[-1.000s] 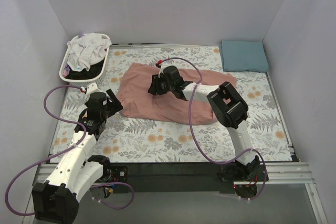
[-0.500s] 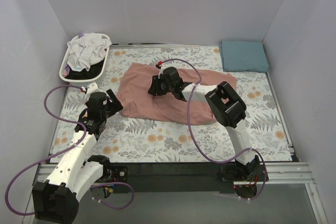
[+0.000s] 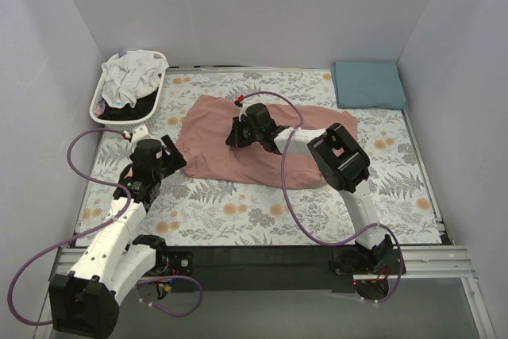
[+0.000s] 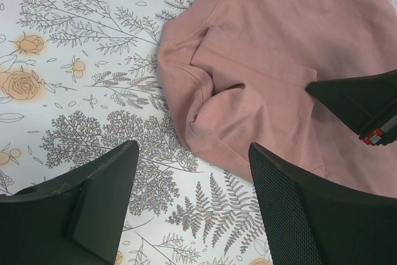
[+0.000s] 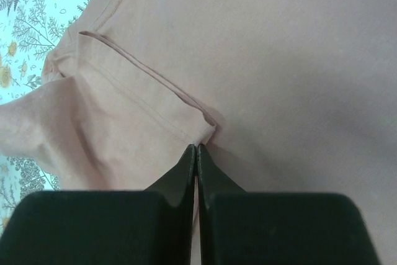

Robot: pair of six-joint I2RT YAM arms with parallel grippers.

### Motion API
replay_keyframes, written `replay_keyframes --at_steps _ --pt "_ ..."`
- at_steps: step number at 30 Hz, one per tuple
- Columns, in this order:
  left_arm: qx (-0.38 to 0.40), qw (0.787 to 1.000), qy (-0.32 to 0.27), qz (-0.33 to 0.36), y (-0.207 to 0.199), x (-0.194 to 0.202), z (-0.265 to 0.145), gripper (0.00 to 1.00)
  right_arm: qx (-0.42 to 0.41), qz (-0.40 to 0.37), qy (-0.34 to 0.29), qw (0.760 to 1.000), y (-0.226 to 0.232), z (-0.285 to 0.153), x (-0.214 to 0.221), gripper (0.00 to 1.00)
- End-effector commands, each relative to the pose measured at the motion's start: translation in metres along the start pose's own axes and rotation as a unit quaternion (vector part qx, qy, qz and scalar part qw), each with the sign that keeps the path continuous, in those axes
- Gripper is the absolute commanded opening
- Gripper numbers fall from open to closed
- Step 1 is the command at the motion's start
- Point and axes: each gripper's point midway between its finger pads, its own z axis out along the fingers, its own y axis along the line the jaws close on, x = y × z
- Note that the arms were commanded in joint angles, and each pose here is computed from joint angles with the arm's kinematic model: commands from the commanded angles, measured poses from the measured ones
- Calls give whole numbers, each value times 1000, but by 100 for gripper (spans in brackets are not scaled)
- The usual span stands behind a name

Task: Fold and stack the t-shirts
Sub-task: Flatten the tshirt out

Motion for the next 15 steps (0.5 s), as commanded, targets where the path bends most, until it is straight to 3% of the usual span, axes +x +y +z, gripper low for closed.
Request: replay_keyframes --at_steps 1,8,15 --pt "11 1000 -17 3 -8 -14 -3 70 -32 -22 -22 999 21 -6 -20 1" --pt "9 1000 -17 3 -8 -14 -2 70 -97 -47 -15 994 71 -41 -23 1" --pt "4 1000 -21 -4 -5 -15 -2 70 -186 -79 52 978 135 -102 39 1"
